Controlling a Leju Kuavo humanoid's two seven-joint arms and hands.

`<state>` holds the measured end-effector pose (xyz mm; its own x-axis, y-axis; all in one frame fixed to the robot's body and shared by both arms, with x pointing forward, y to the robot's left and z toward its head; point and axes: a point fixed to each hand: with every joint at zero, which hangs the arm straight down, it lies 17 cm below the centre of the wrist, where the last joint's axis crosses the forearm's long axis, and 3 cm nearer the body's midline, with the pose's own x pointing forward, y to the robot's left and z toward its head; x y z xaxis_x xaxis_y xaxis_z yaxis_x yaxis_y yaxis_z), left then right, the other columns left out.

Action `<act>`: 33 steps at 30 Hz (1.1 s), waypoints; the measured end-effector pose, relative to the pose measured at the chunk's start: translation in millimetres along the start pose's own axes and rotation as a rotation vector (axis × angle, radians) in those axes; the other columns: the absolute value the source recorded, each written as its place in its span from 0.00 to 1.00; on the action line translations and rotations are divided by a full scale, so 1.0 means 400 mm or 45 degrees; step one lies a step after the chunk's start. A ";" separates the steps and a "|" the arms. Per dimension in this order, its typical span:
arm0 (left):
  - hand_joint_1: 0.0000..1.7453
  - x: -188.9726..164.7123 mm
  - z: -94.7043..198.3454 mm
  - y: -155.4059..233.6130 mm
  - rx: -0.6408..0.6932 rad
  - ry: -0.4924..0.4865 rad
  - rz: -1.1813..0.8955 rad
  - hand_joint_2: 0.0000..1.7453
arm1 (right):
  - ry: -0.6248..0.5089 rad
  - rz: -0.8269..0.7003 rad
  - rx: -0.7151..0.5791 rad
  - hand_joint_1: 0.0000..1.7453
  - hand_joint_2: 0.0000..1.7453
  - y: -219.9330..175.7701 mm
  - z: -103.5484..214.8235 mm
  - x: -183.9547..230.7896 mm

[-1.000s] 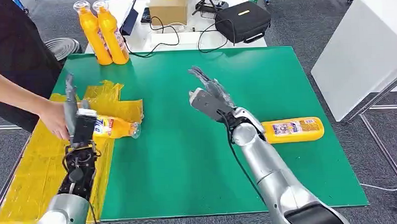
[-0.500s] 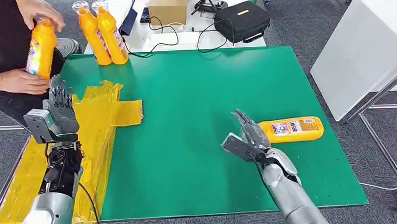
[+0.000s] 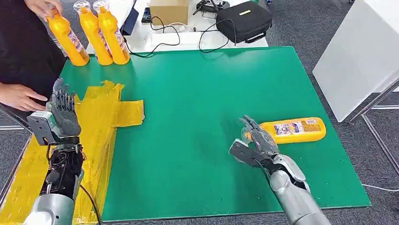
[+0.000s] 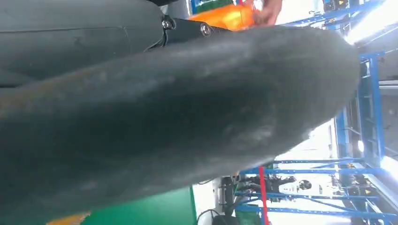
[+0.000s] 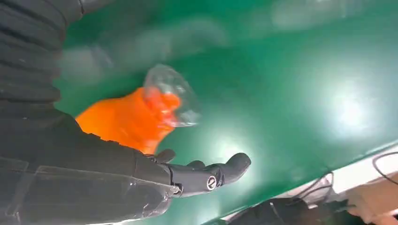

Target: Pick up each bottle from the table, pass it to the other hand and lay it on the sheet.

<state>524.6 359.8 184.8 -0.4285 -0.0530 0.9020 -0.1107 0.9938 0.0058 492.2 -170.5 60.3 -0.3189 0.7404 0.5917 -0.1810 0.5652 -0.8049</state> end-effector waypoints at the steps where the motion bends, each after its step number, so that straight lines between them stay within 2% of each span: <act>1: 0.00 -0.001 0.001 0.002 0.004 0.001 -0.004 0.00 | 0.009 0.011 -0.006 0.00 1.00 -0.008 0.007 -0.013; 12: 0.00 -0.021 0.023 0.027 0.021 0.018 -0.017 0.00 | 0.114 0.224 -0.059 0.00 1.00 -0.142 0.058 -0.164; 18: 0.00 -0.034 0.037 0.036 0.030 0.036 -0.014 0.00 | 0.192 0.384 -0.017 0.00 1.00 -0.207 0.087 -0.249; 24: 0.00 -0.048 0.039 0.027 0.018 0.056 0.002 0.00 | 0.222 0.464 -0.022 0.00 1.00 -0.276 0.075 -0.277; 33: 0.00 -0.061 0.046 0.028 0.025 0.072 0.019 0.00 | 0.254 0.524 -0.021 0.00 1.00 -0.324 0.113 -0.328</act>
<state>517.4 370.6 154.8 -0.3789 -0.0320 0.9249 -0.1228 0.9923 -0.0159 515.5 -357.4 85.1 -0.1756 0.9592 0.2218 -0.0612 0.2142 -0.9749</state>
